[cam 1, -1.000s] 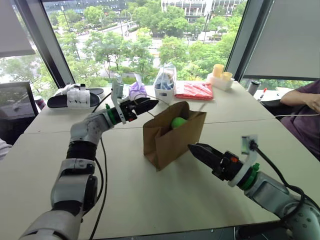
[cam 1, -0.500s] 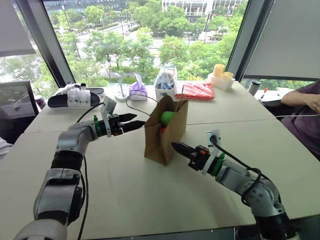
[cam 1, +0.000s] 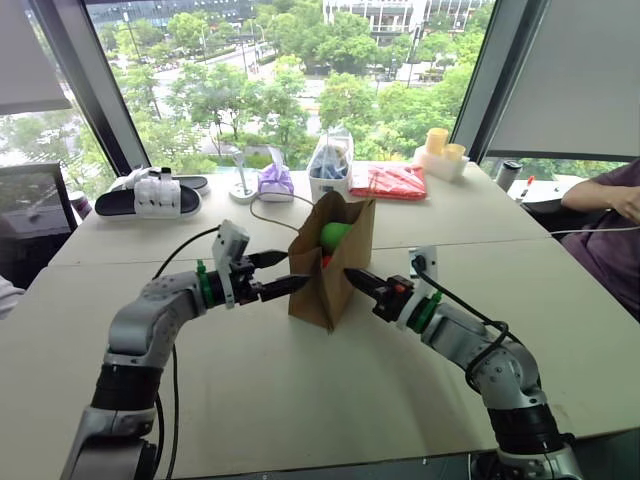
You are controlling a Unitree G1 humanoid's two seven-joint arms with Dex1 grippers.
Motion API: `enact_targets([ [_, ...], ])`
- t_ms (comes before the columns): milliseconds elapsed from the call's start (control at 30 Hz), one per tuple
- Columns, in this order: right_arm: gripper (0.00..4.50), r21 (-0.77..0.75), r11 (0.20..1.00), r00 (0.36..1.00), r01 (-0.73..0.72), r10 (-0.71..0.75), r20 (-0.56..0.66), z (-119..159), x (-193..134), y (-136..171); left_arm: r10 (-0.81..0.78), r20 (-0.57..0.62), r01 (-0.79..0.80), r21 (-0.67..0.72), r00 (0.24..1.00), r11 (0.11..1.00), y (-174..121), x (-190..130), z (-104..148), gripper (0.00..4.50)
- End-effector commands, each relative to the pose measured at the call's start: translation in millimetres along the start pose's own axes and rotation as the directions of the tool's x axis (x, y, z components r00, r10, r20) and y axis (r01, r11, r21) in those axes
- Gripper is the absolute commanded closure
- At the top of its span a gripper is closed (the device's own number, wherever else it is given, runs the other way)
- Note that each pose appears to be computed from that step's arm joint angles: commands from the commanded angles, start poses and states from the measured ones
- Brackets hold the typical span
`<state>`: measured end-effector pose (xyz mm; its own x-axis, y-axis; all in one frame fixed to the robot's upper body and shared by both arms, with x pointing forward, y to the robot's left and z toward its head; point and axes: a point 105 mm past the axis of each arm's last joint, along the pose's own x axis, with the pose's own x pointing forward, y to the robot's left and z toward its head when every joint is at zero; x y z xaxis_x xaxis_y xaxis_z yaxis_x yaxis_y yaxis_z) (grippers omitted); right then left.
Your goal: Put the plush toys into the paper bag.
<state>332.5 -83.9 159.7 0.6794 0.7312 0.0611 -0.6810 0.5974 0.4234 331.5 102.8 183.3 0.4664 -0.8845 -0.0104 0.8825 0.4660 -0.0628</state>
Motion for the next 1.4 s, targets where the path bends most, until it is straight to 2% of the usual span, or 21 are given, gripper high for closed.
enact_targets([
  [33, 4.46, -0.029, 0.996, 0.996, -0.085, 0.086, 0.027, 13, 7, 20, -0.035, -0.015, 0.036, 0.073, 0.999, 0.997, -25, 9, 3, 0.0],
  [300, 4.46, -0.033, 0.993, 0.993, -0.115, 0.115, 0.004, 12, 16, 21, 0.097, 0.02, -0.098, 0.083, 0.995, 0.992, -15, 26, 5, 0.0],
  [400, 4.46, -0.041, 0.992, 0.993, -0.121, 0.121, 0.007, 15, 18, 21, 0.17, -0.013, -0.168, 0.104, 0.985, 0.98, -8, 35, -7, 0.0],
  [467, 4.5, -0.042, 0.992, 0.993, -0.12, 0.121, 0.011, 15, 18, 21, 0.179, 0.005, -0.179, 0.086, 0.984, 0.98, -9, 41, -8, 0.56],
  [533, 4.5, -0.042, 0.992, 0.992, -0.121, 0.122, 0.013, 15, 18, 21, 0.179, 0.014, -0.179, 0.083, 0.984, 0.98, -11, 45, -8, 1.35],
  [633, 4.5, -0.038, 0.992, 0.992, -0.122, 0.123, 0.02, 15, 17, 23, 0.182, 0.014, -0.183, 0.09, 0.983, 0.979, -11, 50, -8, 2.73],
  [700, 4.5, -0.034, 0.992, 0.992, -0.124, 0.125, 0.033, 16, 15, 24, 0.183, 0.015, -0.184, 0.089, 0.983, 0.979, -12, 51, -7, 3.81],
  [767, 4.5, -0.034, 0.99, 0.989, -0.14, 0.142, 0.051, 20, 11, 27, 0.172, 0.021, -0.173, 0.084, 0.985, 0.981, -14, 52, -5, 4.48],
  [867, 4.5, -0.014, 0.985, 0.981, -0.17, 0.17, 0.094, 29, -1, 31, 0.156, 0.021, -0.157, 0.097, 0.988, 0.983, -15, 51, -3, 4.48],
  [1000, 4.5, 0.023, 0.981, 0.973, -0.192, 0.188, 0.134, 43, -29, 30, 0.107, 0.078, -0.115, 0.11, 0.991, 0.987, -16, 49, 13, 4.48],
  [1133, 4.5, 0.035, 0.99, 0.99, -0.14, 0.138, 0.038, 24, -64, 16, -0.146, 0.106, 0.13, 0.146, 0.984, 0.981, -23, 41, 30, 4.48],
  [1233, 4.5, 0.027, 0.998, 0.998, -0.06, 0.06, -0.024, 12, -91, 6, -0.284, 0.022, 0.278, 0.132, 0.959, 0.951, -1, 45, 32, 4.48],
  [1333, 4.5, 0.004, 1.0, 0.997, -0.03, 0.03, -0.076, 5, -106, 8, -0.354, -0.027, 0.354, 0.125, 0.935, 0.927, 8, 51, 34, 4.48],
  [1400, 4.5, 0.002, 1.0, 0.996, -0.007, 0.008, -0.093, 2, -124, 13, -0.371, -0.117, 0.387, 0.175, 0.921, 0.905, 16, 57, 25, 4.48],
])
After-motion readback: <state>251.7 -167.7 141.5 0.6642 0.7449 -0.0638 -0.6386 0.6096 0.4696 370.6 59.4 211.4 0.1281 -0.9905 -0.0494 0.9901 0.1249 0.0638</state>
